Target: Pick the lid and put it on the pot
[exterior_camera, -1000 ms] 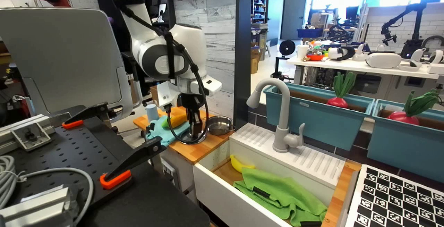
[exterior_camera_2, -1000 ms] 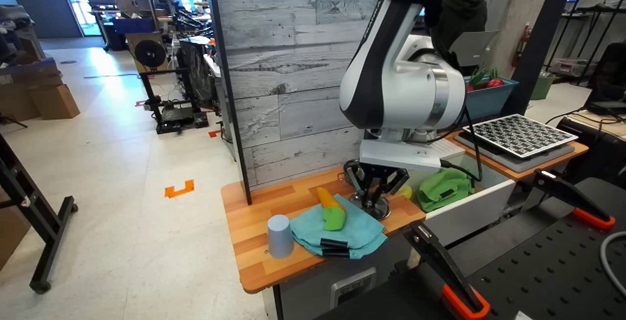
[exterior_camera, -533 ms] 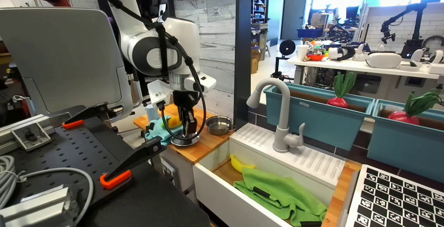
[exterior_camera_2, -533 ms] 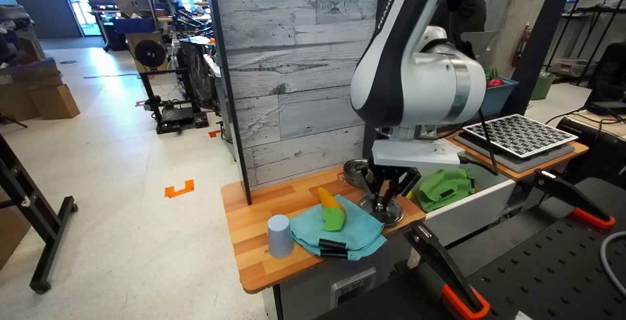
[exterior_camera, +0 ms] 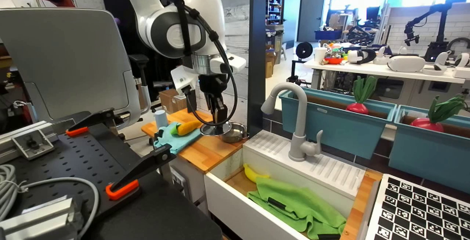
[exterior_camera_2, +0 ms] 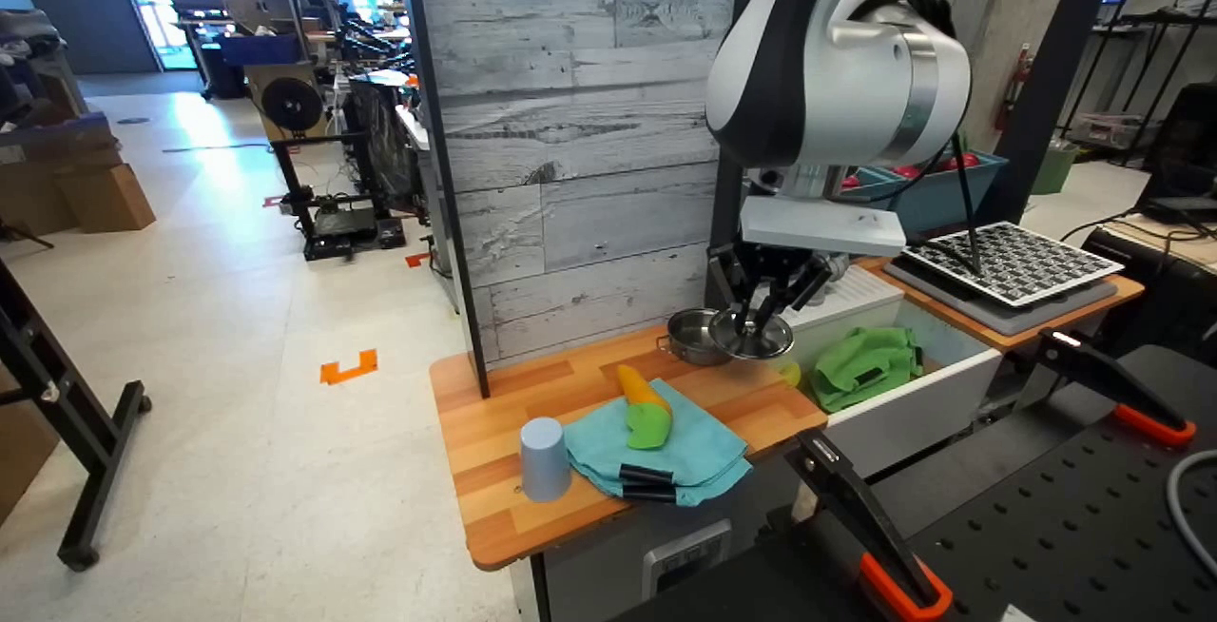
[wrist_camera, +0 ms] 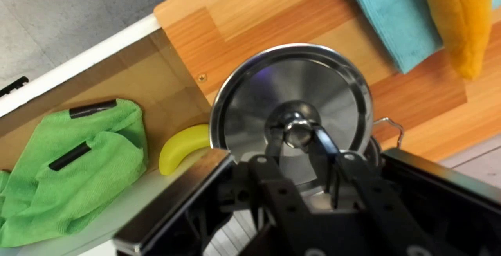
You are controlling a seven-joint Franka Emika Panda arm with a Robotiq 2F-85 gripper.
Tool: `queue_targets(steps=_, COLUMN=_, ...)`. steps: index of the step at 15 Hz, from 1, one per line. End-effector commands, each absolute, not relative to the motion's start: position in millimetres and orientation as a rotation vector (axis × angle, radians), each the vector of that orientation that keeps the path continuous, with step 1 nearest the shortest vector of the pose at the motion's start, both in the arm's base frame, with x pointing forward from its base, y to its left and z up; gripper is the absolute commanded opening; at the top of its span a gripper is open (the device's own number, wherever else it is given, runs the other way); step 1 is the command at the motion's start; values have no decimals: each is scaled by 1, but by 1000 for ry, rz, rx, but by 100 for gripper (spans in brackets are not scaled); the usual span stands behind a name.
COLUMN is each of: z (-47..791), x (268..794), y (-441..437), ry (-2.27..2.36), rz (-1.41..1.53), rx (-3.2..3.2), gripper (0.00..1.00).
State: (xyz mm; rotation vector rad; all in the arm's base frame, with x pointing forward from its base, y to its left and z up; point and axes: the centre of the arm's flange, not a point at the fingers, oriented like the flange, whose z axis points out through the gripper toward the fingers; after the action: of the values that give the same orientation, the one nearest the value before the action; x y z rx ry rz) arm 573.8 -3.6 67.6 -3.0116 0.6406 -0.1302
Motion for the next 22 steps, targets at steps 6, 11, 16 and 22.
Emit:
queue_targets(steps=6, z=86, x=613, y=-4, ry=696, rz=-200, rx=-2987, gripper=6)
queue_targets(steps=11, z=75, x=627, y=-1, ry=715, rz=-173, rx=-2979, gripper=6)
queue_targets(steps=16, z=57, x=639, y=2, ry=740, rz=-129, rx=-2974, gripper=6)
queue_targets(steps=22, z=41, x=650, y=6, ry=777, rz=-106, rx=-2980, gripper=6)
